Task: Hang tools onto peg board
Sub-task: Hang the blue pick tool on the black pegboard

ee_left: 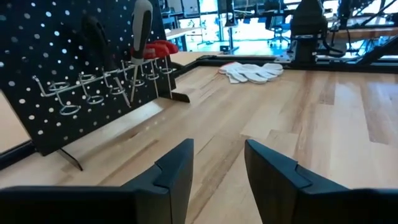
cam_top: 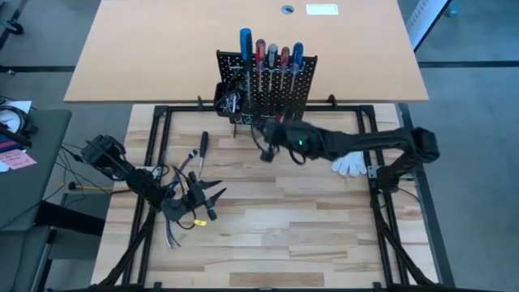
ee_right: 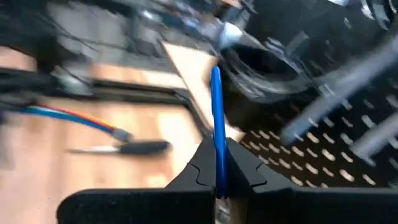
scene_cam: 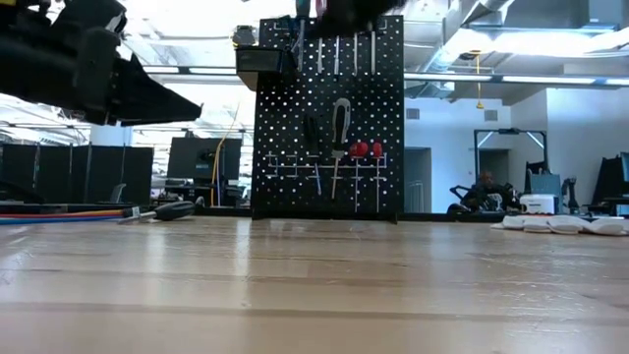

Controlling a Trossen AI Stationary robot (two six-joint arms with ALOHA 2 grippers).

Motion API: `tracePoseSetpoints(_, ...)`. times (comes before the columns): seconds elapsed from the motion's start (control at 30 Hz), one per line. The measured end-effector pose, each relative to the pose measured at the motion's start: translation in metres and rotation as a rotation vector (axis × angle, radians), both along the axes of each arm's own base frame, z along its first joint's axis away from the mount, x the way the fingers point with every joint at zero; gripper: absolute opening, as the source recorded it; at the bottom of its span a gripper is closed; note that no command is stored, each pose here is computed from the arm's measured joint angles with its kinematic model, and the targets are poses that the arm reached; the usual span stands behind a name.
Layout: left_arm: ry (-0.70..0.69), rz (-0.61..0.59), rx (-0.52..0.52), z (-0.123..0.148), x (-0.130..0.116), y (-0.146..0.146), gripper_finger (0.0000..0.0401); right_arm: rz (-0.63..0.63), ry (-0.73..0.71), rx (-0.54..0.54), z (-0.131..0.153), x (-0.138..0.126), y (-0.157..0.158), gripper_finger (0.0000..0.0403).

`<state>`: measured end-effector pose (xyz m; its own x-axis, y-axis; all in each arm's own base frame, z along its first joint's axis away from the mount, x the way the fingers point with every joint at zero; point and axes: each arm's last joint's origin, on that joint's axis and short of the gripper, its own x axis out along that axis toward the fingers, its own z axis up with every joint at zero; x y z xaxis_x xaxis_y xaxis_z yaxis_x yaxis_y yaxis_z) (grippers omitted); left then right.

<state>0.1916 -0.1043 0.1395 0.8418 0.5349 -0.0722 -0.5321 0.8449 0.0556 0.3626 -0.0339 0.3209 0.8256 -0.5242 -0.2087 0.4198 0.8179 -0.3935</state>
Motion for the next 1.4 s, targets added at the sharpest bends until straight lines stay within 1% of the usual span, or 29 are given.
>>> tracePoseSetpoints(0.1, -0.001, 0.0, -0.005, 0.0, 0.0, 0.0, 0.0138, -0.056, 0.02, -0.001, -0.01, 0.005, -0.02, 0.0012)
tracePoseSetpoints(0.2, -0.001, 0.0, -0.008, -0.001, 0.0, 0.0, 0.0139, -0.078, 0.019, 0.0, -0.018, 0.01, -0.031, 0.0012)
tracePoseSetpoints(0.5, -0.003, -0.007, -0.014, -0.001, 0.0, 0.0, 0.0139, -0.088, -0.016, 0.006, -0.016, 0.01, -0.038, 0.0012)
tracePoseSetpoints(0.87, -0.005, -0.019, -0.019, -0.001, 0.0, 0.0, 0.0139, -0.148, -0.068, 0.097, -0.021, 0.008, -0.058, 0.0014)
tracePoseSetpoints(1.0, -0.005, -0.019, -0.019, -0.001, 0.0, 0.0, 0.0138, -0.165, -0.076, 0.106, -0.021, 0.007, -0.063, 0.0015)
tracePoseSetpoints(1.07, -0.005, -0.019, -0.019, 0.0, 0.0, 0.0, 0.0138, -0.163, -0.078, 0.115, -0.022, 0.007, -0.065, 0.0015)
tracePoseSetpoints(1.2, -0.006, -0.019, -0.02, 0.0, 0.0, 0.0, 0.0138, -0.111, -0.106, 0.174, -0.021, 0.006, -0.07, 0.0015)
tracePoseSetpoints(1.4, -0.007, -0.018, -0.021, 0.0, 0.0, 0.0, 0.0138, -0.1, -0.114, 0.179, -0.021, 0.007, -0.069, 0.0015)
